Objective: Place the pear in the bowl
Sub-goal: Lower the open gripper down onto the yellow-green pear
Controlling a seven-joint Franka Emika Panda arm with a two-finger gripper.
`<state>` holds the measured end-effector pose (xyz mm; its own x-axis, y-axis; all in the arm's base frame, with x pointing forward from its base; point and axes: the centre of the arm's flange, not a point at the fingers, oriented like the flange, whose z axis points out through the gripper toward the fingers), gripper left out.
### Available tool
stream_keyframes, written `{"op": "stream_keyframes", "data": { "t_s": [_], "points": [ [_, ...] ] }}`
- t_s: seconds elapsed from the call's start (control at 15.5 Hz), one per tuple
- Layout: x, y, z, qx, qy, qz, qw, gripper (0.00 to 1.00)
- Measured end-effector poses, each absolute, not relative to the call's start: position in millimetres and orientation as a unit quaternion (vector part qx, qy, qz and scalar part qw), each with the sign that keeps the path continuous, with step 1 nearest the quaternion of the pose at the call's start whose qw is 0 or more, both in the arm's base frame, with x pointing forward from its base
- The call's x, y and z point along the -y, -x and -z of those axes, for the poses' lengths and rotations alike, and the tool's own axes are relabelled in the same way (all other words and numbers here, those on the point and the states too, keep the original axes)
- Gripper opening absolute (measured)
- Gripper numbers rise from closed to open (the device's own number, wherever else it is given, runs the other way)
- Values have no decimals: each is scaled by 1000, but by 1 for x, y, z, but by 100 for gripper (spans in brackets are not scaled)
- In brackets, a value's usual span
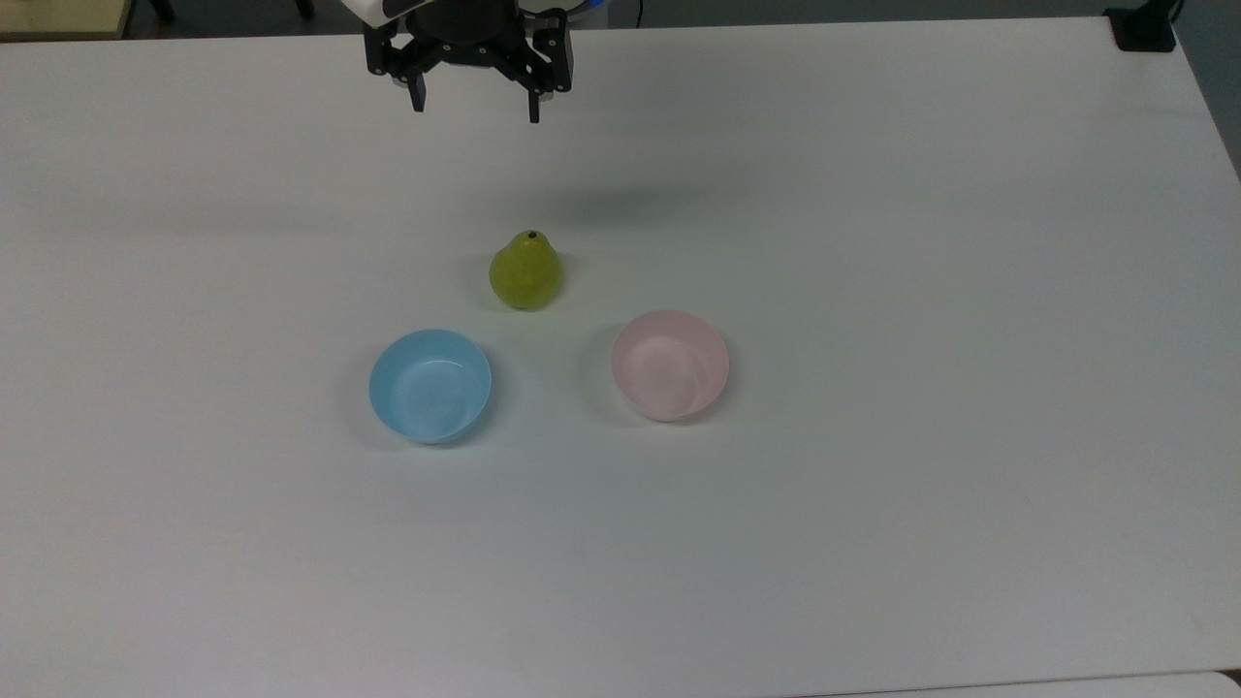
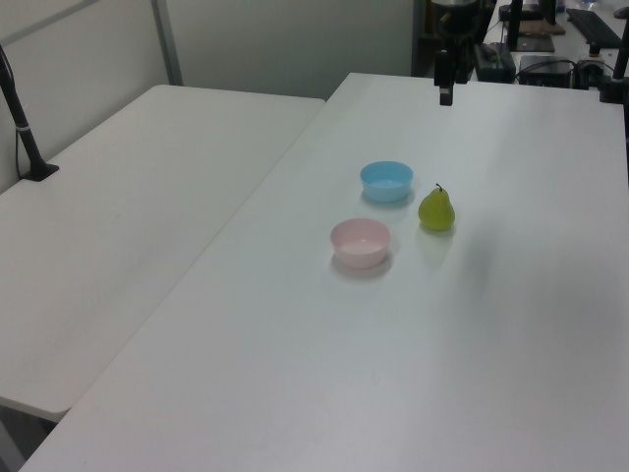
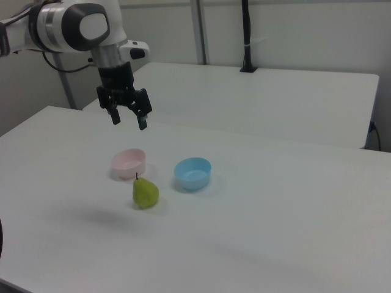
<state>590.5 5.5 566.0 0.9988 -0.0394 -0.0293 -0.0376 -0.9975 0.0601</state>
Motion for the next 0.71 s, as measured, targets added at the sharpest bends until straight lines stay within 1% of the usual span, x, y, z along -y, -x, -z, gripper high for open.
{"op": "stream_keyframes", "data": {
  "t_s": [0.19,0.45,0.58,0.71],
  "points": [
    [7,-592,-563,30,-999,15,29,100],
    [26,-594,-563,43,-999,0,16,100],
    [23,-594,-555,11,-1000,7,14,100],
    [19,-592,-538,-31,-999,22,13,100]
  ]
}}
